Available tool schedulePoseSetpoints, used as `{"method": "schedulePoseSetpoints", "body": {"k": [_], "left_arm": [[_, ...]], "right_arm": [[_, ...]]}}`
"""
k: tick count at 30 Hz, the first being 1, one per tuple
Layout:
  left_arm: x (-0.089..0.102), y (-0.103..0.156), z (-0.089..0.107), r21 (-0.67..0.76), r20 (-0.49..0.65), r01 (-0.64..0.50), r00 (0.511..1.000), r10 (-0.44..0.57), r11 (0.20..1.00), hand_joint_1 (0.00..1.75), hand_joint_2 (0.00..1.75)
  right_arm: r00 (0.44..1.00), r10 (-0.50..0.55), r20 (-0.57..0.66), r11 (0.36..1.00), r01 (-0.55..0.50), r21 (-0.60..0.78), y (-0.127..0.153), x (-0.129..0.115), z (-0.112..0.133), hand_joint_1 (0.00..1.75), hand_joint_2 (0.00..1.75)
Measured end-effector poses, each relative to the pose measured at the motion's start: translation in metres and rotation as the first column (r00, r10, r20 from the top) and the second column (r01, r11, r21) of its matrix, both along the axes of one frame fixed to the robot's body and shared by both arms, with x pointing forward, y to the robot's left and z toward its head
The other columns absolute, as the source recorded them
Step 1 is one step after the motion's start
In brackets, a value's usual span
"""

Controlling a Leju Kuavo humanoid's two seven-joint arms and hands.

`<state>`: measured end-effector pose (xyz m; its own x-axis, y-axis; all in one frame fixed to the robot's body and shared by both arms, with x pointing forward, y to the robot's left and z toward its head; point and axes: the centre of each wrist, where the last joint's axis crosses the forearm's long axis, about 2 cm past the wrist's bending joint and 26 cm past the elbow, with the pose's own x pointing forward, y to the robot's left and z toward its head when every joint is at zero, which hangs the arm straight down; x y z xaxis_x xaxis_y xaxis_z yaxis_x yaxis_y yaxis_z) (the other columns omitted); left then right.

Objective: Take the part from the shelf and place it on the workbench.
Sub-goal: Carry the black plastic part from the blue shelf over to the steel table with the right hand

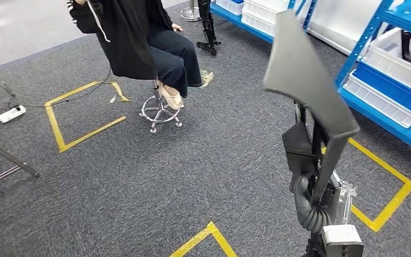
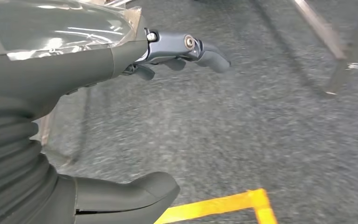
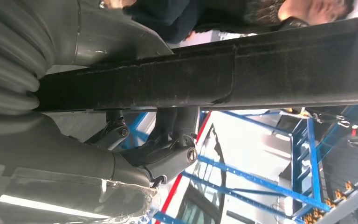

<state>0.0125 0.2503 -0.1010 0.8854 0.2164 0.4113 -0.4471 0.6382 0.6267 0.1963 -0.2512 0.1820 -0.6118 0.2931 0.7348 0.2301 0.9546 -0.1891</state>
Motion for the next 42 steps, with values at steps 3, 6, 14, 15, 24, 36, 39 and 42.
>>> {"method": "schedulePoseSetpoints", "body": {"k": [3,6,14,15,24,36,39,42], "left_arm": [[0.000,-0.004,0.001,0.002,-0.009,-0.007,1.000,0.007,1.000,0.00,1.75],[-0.002,-0.007,0.002,0.003,-0.018,-0.013,1.000,0.013,1.000,0.00,1.75],[-0.005,-0.011,0.003,0.006,-0.034,-0.047,0.998,0.047,0.999,0.00,1.75],[-0.006,-0.012,0.004,0.006,-0.036,-0.051,0.998,0.051,0.999,0.00,1.75],[-0.008,-0.016,0.005,0.007,-0.026,-0.049,0.998,0.049,0.999,0.00,1.75],[-0.002,-0.009,0.001,0.002,0.082,0.189,0.979,-0.189,0.982,0.00,1.75],[-0.002,-0.009,-0.001,0.006,0.095,0.249,0.964,-0.249,0.968,0.00,1.75],[0.002,-0.009,-0.002,0.002,0.105,0.277,0.955,-0.276,0.961,0.00,1.75]], "right_arm": [[1.000,0.021,-0.007,1.000,-0.021,0.008,0.004,0.002,-0.001,1.75,1.75],[0.999,0.033,-0.011,0.999,-0.033,0.015,0.007,0.004,-0.003,1.75,1.75],[0.999,0.049,-0.002,0.998,-0.049,0.037,0.011,0.010,-0.002,1.75,1.75],[0.999,0.050,-0.002,0.998,-0.050,0.039,0.011,0.011,-0.002,1.75,1.75],[0.999,0.038,-0.013,0.999,-0.037,0.034,0.009,0.008,-0.006,1.75,1.75],[0.987,-0.162,0.004,0.987,0.162,0.015,-0.018,-0.042,-0.007,1.75,1.75],[0.980,-0.198,0.002,0.980,0.198,0.011,-0.025,-0.056,-0.007,1.75,1.75],[0.976,-0.219,0.004,0.976,0.219,0.010,-0.029,-0.065,-0.005,1.75,1.75]]}}
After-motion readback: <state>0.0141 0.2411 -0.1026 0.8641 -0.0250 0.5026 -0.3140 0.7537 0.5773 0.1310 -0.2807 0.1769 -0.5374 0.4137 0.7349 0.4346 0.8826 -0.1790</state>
